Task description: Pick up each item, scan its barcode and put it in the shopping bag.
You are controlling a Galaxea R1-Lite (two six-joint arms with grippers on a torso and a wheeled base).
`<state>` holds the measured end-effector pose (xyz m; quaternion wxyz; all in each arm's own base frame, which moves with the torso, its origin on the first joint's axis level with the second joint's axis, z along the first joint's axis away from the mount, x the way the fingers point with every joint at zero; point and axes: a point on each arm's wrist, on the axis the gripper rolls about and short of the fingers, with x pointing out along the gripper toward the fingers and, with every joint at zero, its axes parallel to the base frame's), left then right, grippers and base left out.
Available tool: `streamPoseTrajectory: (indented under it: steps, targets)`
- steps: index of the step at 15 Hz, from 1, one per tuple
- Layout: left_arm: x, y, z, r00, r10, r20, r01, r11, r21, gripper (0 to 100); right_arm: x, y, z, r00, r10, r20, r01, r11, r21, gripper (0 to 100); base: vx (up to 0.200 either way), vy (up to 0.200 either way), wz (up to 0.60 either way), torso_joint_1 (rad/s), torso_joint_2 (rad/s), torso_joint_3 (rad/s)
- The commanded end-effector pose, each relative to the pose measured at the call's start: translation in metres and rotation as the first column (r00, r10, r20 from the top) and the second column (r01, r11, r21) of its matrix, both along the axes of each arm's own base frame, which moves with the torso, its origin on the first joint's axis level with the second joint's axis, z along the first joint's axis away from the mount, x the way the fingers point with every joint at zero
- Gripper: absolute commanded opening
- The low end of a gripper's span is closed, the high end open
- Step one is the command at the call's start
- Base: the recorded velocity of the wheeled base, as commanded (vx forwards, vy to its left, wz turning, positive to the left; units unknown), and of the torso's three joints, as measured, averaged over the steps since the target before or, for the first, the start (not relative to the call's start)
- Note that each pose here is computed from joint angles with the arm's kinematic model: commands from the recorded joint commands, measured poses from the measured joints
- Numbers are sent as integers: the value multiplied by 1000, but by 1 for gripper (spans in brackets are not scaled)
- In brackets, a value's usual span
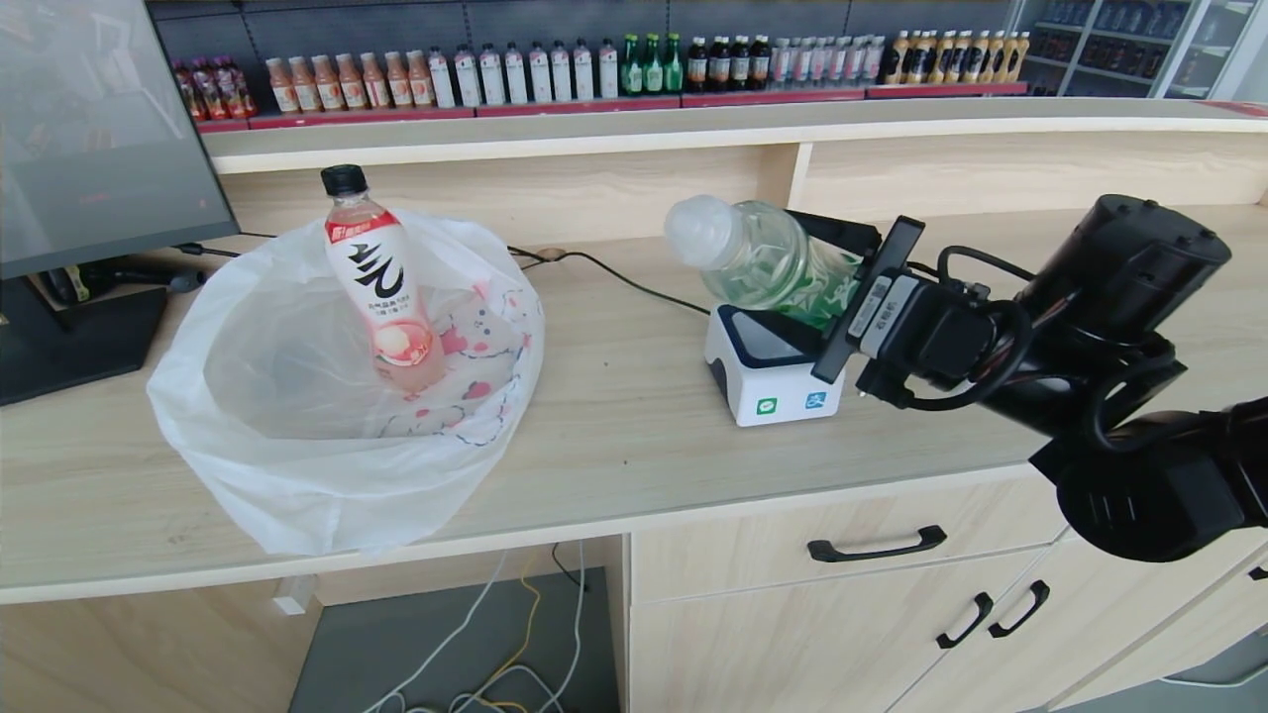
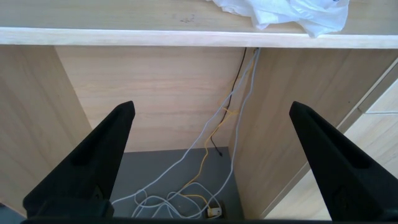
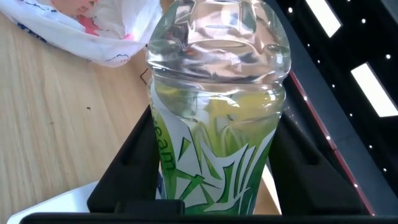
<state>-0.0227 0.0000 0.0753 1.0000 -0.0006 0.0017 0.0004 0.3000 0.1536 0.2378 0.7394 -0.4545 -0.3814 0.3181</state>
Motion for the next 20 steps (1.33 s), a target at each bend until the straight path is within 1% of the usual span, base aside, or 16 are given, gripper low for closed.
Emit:
streamPoseTrajectory:
  steps: [1, 3, 4, 5, 6, 7, 9, 10, 11, 13, 14, 15, 17, 18, 20]
  targets:
    - [0, 0, 0, 1000, 1, 0, -1, 1000, 0, 100, -1, 0, 3, 1000, 2, 5, -2, 1000, 9, 0, 0, 0, 0, 0, 0, 0]
    - [0, 0, 0, 1000, 1, 0, -1, 1000, 0, 100, -2, -2, 10, 1000, -2, 6, 2, 1000, 22, 0, 0, 0, 0, 0, 0, 0]
    - [0, 0, 0, 1000, 1, 0, -1, 1000, 0, 100, -6, -3, 16, 1000, -22, 0, 22, 999, 47, 0, 0, 0, 0, 0, 0, 0]
    - [0, 0, 0, 1000, 1, 0, -1, 1000, 0, 100, -9, -5, 21, 999, -44, -12, 45, 996, 77, 0, 0, 0, 0, 0, 0, 0]
    - [0, 0, 0, 1000, 1, 0, -1, 1000, 0, 100, -15, -8, 32, 998, -66, -23, 69, 989, 133, 0, 0, 0, 0, 0, 0, 0]
    - [0, 0, 0, 1000, 1, 0, -1, 1000, 0, 100, -18, -10, 40, 997, -79, -26, 82, 982, 169, 0, 0, 0, 0, 0, 0, 0]
    - [0, 0, 0, 1000, 1, 0, -1, 1000, 0, 100, -26, -15, 51, 994, -88, -64, 102, 964, 245, 0, 0, 0, 0, 0, 0, 0]
    - [0, 0, 0, 1000, 1, 0, -1, 1000, 0, 100, -26, -15, 50, 993, -78, -84, 97, 962, 257, 0, 0, 0, 0, 0, 0, 0]
    - [0, 0, 0, 1000, 1, 0, -1, 1000, 0, 100, -26, -15, 53, 992, -50, -118, 83, 952, 295, 0, 0, 0, 0, 0, 0, 0]
    - [0, 0, 0, 1000, 1, 0, -1, 1000, 0, 100, -27, -15, 65, 992, -23, -125, 66, 935, 347, 0, 0, 0, 0, 0, 0, 0]
    - [0, 0, 0, 1000, 1, 0, -1, 1000, 0, 100, -27, -15, 66, 989, -2, -146, 56, 928, 369, 0, 0, 0, 0, 0, 0, 0]
    - [0, 0, 0, 1000, -1, 0, 1, 1000, 0, 100, -28, -15, 66, 978, 42, -205, 49, 907, 419, 0, 0, 0, 0, 0, 0, 0]
    - [0, 0, 0, 1000, 1, 0, -1, 1000, 0, 100, -28, -17, 68, 963, 69, -260, 71, 867, 493, 0, 0, 0, 0, 0, 0, 0]
    - [0, 0, 0, 1000, 1, 0, -1, 1000, 0, 100, -27, -22, 72, 960, 71, -271, 91, 836, 542, 0, 0, 0, 0, 0, 0, 0]
    - [0, 0, 0, 1000, -1, 0, 1, 1000, 0, 100, -26, -25, 70, 957, 77, -279, 94, 829, 552, 0, 0, 0, 0, 0, 0, 0]
